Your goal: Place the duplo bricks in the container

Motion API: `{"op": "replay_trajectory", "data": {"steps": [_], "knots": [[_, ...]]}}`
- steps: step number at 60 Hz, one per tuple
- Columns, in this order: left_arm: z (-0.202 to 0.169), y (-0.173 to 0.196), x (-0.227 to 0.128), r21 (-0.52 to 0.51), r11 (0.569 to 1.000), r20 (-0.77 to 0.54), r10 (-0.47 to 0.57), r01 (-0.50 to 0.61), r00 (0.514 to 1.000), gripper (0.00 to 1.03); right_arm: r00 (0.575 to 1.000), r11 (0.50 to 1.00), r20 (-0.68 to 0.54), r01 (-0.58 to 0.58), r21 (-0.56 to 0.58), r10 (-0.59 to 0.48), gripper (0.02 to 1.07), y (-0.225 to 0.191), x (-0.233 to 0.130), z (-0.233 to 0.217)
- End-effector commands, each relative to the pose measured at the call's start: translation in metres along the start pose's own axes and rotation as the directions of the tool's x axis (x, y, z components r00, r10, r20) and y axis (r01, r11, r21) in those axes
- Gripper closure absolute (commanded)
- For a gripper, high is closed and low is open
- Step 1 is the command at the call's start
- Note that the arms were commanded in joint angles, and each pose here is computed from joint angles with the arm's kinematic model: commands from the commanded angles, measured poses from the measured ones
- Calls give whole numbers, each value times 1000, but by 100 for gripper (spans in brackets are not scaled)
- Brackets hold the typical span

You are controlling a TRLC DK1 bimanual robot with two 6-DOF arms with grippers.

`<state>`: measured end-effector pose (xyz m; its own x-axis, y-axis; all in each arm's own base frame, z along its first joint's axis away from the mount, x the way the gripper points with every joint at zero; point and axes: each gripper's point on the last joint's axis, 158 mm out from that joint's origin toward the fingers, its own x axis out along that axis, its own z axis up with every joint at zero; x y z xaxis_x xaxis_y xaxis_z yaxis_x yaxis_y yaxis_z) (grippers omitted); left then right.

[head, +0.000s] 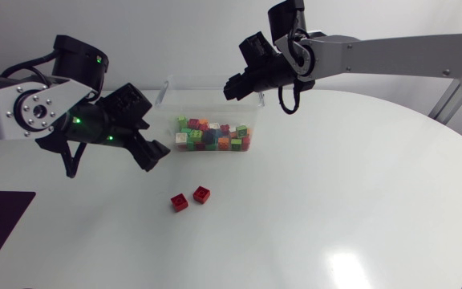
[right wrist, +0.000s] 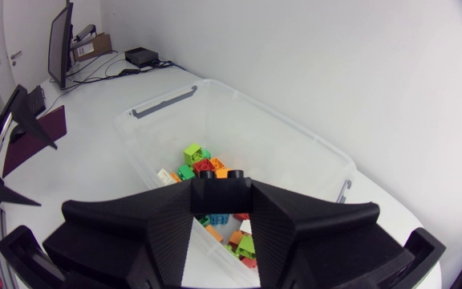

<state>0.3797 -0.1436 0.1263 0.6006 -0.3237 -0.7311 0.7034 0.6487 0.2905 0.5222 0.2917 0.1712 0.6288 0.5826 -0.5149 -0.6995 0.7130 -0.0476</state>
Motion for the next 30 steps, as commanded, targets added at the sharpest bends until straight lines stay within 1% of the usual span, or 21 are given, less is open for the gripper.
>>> {"op": "replay_trajectory", "data": {"steps": [1, 6, 8, 10, 11, 13, 15, 16, 17, 25, 30], "knots": [[-19, -21, 8, 58, 996, -64, -64, 68, 996, 5, 1000, 1000, 4, 18, 25, -18, 74, -10, 14, 0], [-30, -35, 14, 66, 992, -105, -103, 111, 989, 6, 999, 999, -5, 46, 27, -46, 72, -19, 24, -4], [-35, -42, 16, 70, 989, -127, -123, 133, 984, 6, 998, 998, -8, 61, 26, -61, 68, -23, 27, -5], [-41, -52, 19, 77, 984, -155, -150, 163, 977, 6, 997, 997, -11, 78, 26, -77, 57, -27, 29, -5], [-44, -53, 20, 75, 983, -167, -156, 170, 974, 6, 996, 996, -10, 84, 27, -83, 49, -29, 30, -5], [-50, -61, 23, 76, 978, -192, -177, 194, 965, 6, 996, 995, -11, 91, 30, -90, 29, -33, 30, -4], [-55, -68, 26, 82, 972, -216, -196, 218, 957, 6, 996, 995, -12, 93, 30, -93, 13, -35, 30, -3], [-56, -70, 27, 84, 971, -221, -201, 224, 954, 6, 995, 995, -12, 95, 31, -94, 8, -36, 29, -3], [-59, -73, 29, 83, 969, -232, -207, 232, 950, 6, 995, 995, -13, 96, 32, -95, 6, -37, 29, -4], [-74, -82, 39, 63, 959, -304, -244, 275, 921, 7, 995, 995, -17, 99, 29, -98, 6, -36, 16, -6], [-84, -90, 44, 50, 949, -356, -273, 310, 894, 7, 995, 995, -19, 95, 23, -94, 6, -32, 3, -7]]}}
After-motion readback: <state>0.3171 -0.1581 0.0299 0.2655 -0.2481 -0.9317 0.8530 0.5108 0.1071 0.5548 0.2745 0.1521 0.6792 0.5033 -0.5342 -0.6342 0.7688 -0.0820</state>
